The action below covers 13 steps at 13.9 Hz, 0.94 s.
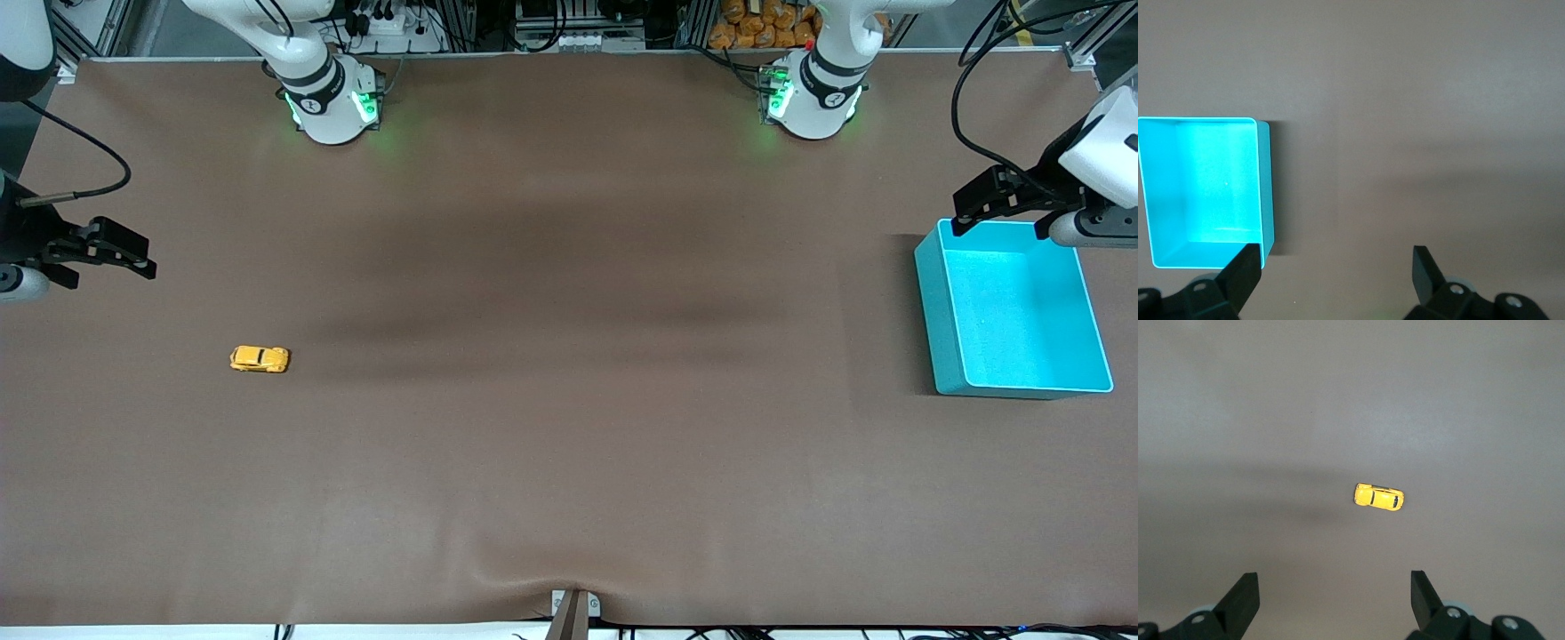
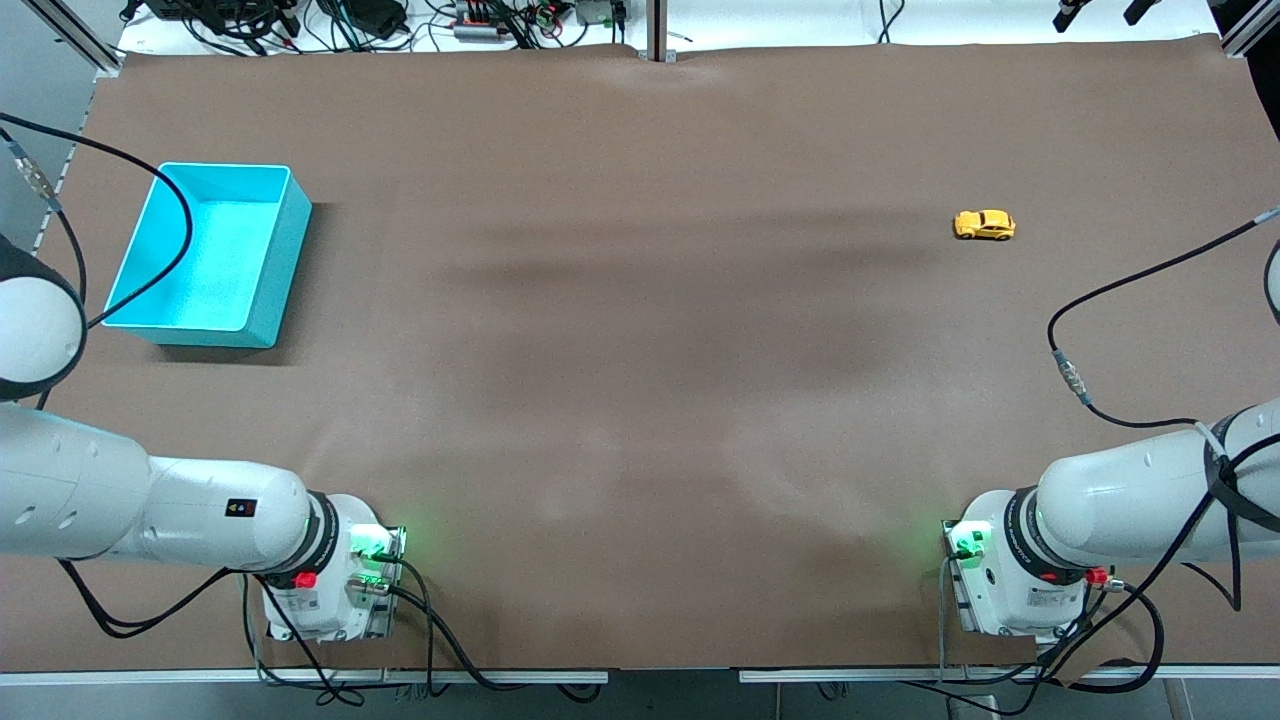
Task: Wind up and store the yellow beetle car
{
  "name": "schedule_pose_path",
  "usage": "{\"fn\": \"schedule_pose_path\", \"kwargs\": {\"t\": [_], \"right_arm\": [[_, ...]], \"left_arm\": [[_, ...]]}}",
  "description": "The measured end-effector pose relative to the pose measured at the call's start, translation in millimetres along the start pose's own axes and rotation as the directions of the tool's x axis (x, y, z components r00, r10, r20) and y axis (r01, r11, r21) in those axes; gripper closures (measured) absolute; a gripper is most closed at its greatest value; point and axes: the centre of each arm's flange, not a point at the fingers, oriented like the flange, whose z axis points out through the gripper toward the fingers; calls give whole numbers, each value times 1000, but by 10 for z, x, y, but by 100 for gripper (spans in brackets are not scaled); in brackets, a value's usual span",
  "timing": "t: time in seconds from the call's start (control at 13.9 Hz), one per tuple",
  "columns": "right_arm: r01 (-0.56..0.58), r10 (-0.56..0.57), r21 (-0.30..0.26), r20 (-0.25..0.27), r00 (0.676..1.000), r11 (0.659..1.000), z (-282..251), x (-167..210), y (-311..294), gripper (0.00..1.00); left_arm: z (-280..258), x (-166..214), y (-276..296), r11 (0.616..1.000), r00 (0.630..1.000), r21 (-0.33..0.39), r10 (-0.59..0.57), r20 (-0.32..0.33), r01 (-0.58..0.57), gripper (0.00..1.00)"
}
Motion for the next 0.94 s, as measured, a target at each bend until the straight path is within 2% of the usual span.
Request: {"fn": "schedule_pose_path", "kwargs": {"t": [0.43, 0.65, 0.94], "right_arm": [[-28, 28, 2, 19, 999, 1000, 95, 23, 100, 0], [-118, 118, 3, 55, 992, 993, 263, 55, 231, 0], [-152, 151, 4, 113, 982, 988, 495, 95, 310, 0]], "left_arm": [[-1, 1, -8, 1000, 1000, 0, -2, -1, 2, 0], [-1, 1, -3, 1000, 1000, 0, -1, -1, 1, 0], [-1, 1, -2, 1000, 1000, 0, -1, -1, 1, 0]]}}
